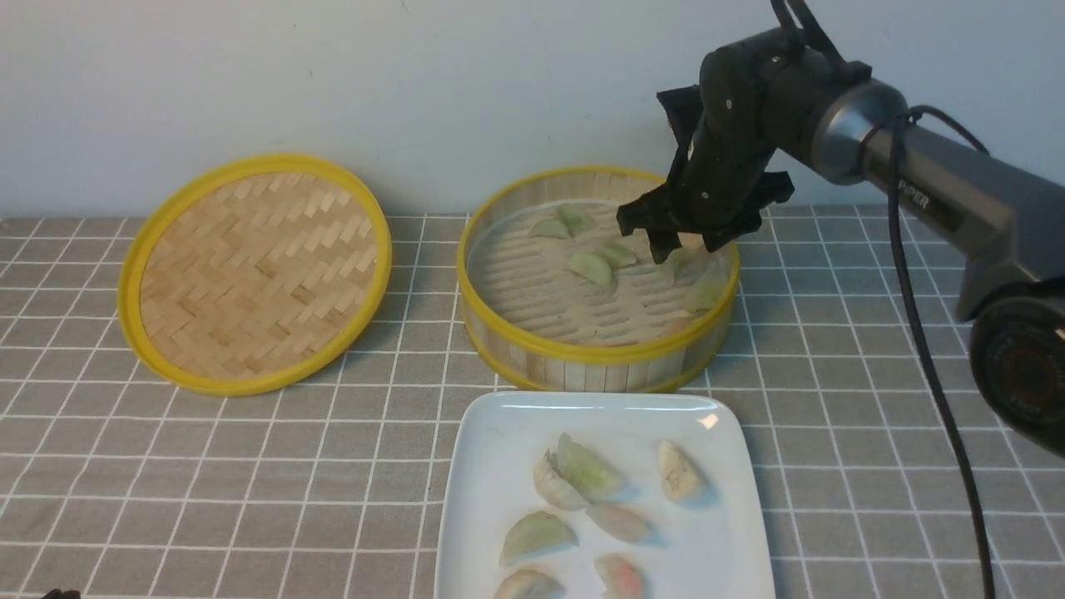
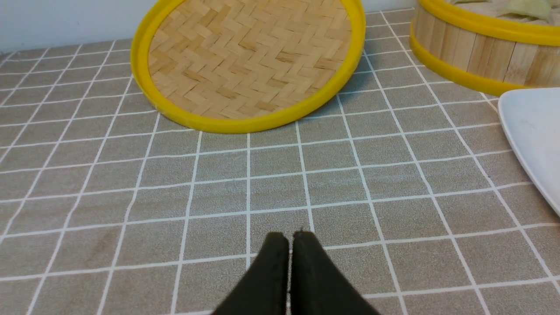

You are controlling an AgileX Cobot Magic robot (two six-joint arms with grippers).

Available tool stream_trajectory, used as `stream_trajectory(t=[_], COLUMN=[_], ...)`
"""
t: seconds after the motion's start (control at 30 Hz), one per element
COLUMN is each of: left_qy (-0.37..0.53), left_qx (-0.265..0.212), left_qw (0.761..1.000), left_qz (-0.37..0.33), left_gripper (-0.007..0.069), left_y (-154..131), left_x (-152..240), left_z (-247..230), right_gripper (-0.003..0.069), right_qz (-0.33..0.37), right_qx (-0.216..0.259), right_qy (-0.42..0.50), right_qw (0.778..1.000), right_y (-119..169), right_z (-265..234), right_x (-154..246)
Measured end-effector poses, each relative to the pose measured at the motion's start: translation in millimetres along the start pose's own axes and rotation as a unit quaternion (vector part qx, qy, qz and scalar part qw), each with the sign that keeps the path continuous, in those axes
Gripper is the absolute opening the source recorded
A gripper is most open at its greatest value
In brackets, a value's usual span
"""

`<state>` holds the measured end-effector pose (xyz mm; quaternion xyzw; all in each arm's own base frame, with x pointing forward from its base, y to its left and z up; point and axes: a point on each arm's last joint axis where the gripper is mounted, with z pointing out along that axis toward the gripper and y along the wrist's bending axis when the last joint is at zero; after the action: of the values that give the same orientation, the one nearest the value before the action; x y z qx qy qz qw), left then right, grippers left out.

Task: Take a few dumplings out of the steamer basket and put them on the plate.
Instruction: Use the right arm to grab a dumpling from inside the steamer

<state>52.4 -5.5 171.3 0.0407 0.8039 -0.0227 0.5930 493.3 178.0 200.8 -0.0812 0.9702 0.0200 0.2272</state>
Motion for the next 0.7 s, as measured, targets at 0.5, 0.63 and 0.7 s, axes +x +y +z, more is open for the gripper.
stream_trajectory(t=[0.5,0.63,0.7], left_qy=[0.000,0.000,0.000], left_qx=[0.000,0.000,0.000], left_qw=[1.000,1.000,1.000], left_qz=[0.000,0.000,0.000], left_gripper=[-0.0005,-0.0005,-0.0005], left_y=[0,0,0], left_x=[0,0,0], left_z=[0,0,0], right_gripper=[0.0148,0.0165,0.0165], right_qz=[-0.019,-0.035,-0.040], right_qx=[0.000,0.000,-0.004], right_qy=[-0.006,0.002,-0.008], right_qw=[1.000,0.999,0.999], right_y=[2,2,3], right_z=[29,6,-9], right_x=[0,-10,-17])
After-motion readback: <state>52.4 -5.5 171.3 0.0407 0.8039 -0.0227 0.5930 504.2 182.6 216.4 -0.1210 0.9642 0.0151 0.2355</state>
